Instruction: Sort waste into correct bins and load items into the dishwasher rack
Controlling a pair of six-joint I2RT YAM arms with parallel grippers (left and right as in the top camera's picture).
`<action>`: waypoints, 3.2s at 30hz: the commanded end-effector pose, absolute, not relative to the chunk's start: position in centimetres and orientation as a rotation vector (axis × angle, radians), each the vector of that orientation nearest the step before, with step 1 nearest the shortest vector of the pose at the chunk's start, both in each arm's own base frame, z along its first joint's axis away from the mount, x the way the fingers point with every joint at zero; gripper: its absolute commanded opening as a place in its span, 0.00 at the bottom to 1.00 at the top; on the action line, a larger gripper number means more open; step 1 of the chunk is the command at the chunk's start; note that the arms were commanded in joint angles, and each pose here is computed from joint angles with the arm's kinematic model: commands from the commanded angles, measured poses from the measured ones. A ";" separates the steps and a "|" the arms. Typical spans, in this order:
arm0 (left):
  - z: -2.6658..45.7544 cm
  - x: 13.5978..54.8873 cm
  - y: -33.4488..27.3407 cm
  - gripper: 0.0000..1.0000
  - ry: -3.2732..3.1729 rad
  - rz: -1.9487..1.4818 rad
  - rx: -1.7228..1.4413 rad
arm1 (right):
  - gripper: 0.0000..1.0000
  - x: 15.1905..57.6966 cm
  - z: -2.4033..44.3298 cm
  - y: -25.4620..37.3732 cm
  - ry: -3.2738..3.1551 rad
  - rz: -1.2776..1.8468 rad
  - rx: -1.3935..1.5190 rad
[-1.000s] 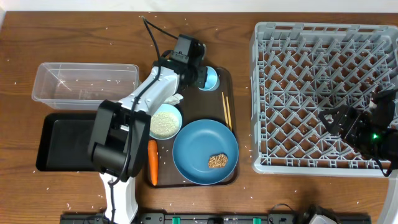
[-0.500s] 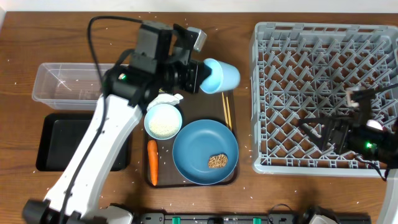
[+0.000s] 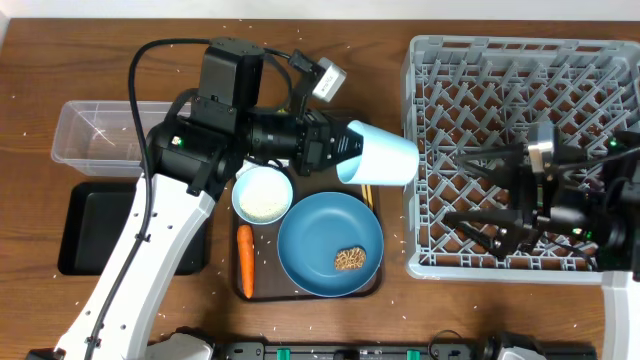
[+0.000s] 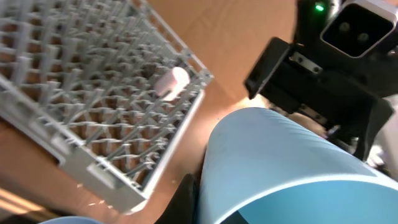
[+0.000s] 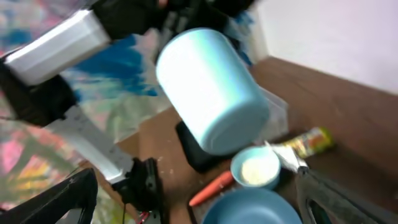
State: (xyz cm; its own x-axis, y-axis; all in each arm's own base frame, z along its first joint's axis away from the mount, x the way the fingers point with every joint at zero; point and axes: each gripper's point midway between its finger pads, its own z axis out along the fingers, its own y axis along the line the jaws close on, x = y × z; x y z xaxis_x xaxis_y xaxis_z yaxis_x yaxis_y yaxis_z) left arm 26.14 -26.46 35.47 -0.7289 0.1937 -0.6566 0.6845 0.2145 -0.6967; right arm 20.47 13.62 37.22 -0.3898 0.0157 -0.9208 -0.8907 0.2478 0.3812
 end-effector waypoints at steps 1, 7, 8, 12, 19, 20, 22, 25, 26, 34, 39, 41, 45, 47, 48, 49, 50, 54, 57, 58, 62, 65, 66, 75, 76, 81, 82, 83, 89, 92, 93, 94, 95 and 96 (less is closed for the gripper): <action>37.8 23.9 -26.6 0.06 1.978 -1.684 0.881 | 0.93 19.1 38.6 15.0 1.497 1.348 -0.929; 38.8 22.4 -26.8 0.06 1.954 -1.809 0.914 | 0.91 18.6 39.0 16.3 1.412 1.331 -1.045; 38.8 22.2 -27.0 0.06 1.953 -1.813 0.923 | 0.90 18.5 39.1 16.4 1.402 1.330 -1.058; 38.8 21.1 -27.9 0.06 1.945 -1.833 0.972 | 0.81 19.0 38.8 16.9 1.432 1.338 -1.063; 38.6 21.0 -29.3 0.06 1.922 -1.761 1.016 | 0.78 21.3 38.7 17.5 1.522 1.342 -1.022; 38.5 21.1 -29.3 0.06 1.925 -1.749 1.011 | 0.77 21.3 38.9 17.7 1.520 1.349 -1.025; 38.5 21.4 -29.3 0.06 1.925 -1.730 1.005 | 0.74 21.3 39.2 18.2 1.511 1.354 -1.039; 38.8 21.6 -29.4 0.06 1.892 -1.719 1.019 | 0.63 21.4 39.1 18.8 1.523 1.343 -1.047; 38.9 21.7 -29.5 0.06 1.882 -1.715 1.024 | 0.60 21.6 38.9 18.9 1.541 1.336 -1.039; 39.9 22.1 -29.7 0.09 1.807 -1.690 1.050 | 0.48 22.1 38.4 19.2 1.609 1.325 -0.998; 40.2 22.7 -29.5 0.59 1.780 -1.664 1.045 | 0.45 24.2 37.1 18.6 1.747 1.227 -0.872; 40.0 23.6 -29.3 0.63 1.800 -1.626 1.008 | 0.45 25.1 36.4 18.0 1.796 1.166 -0.826; 39.7 25.4 -28.1 0.69 1.830 -1.568 0.935 | 0.44 26.3 35.0 16.5 1.899 1.048 -0.723; 39.5 26.2 -27.3 0.70 1.848 -1.555 0.899 | 0.43 27.0 34.0 14.9 1.980 0.959 -0.629; 39.4 26.5 -26.9 0.70 1.857 -1.549 0.882 | 0.43 27.2 33.7 14.2 2.005 0.925 -0.595; 39.3 26.9 -26.5 0.71 1.868 -1.543 0.862 | 0.43 27.4 33.3 13.2 2.039 0.885 -0.539; 39.2 27.2 -26.2 0.71 1.876 -1.539 0.847 | 0.43 27.5 33.2 12.5 2.058 0.863 -0.498; 38.8 28.4 -24.5 0.71 1.918 -1.514 0.769 | 0.43 27.5 32.4 8.0 2.148 0.740 -0.232; 38.2 29.1 -23.8 0.70 1.956 -1.489 0.717 | 0.43 27.2 31.9 4.8 2.189 0.679 -0.032; 38.0 29.3 -23.6 0.71 1.974 -1.477 0.697 | 0.43 27.0 31.5 3.5 2.208 0.650 0.061; 37.3 29.3 -23.4 0.70 2.001 -1.454 0.693 | 0.43 25.8 29.4 -1.7 2.265 0.548 0.441; 37.0 29.3 -23.3 0.70 2.018 -1.450 0.682 | 0.41 24.5 27.9 -5.2 2.267 0.519 0.740; 36.8 29.4 -23.2 0.70 2.032 -1.438 0.670 | 0.41 24.1 27.5 -6.4 2.254 0.515 0.832; 35.2 29.3 -22.7 0.70 2.107 -1.376 0.652 | 0.45 22.9 24.8 -15.7 2.021 0.611 1.369; 35.1 29.3 -22.7 0.70 2.107 -1.374 0.658 | 0.45 23.0 24.5 -16.7 1.987 0.639 1.411; 35.0 29.2 -22.7 0.69 2.113 -1.375 0.657 | 0.43 24.0 22.6 -20.7 1.840 0.770 1.579; 35.0 29.2 -22.7 0.70 2.113 -1.375 0.657 | 0.43 24.3 22.3 -21.6 1.810 0.796 1.598; 35.0 29.2 -22.7 0.70 2.113 -1.375 0.657 | 0.43 24.5 21.9 -22.4 1.779 0.819 1.627; 34.6 28.9 -22.6 0.70 2.132 -1.373 0.659 | 0.43 24.8 18.7 -25.1 1.691 0.887 1.792; 34.1 29.0 -22.4 0.70 2.156 -1.346 0.646 | 0.44 25.1 17.5 -26.0 1.661 0.907 1.842; 34.1 29.0 -22.4 0.70 2.160 -1.342 0.645 | 0.45 25.1 17.3 -26.3 1.652 0.905 1.853; 34.0 29.0 -22.4 0.70 2.162 -1.342 0.644 | 0.45 25.2 17.0 -26.6 1.645 0.901 1.865; 34.0 29.0 -22.4 0.70 2.163 -1.343 0.643 | 0.45 25.2 16.8 -26.8 1.639 0.896 1.875; 34.0 29.0 -22.4 0.70 2.164 -1.343 0.643 | 0.46 25.1 16.6 -27.0 1.639 0.881 1.883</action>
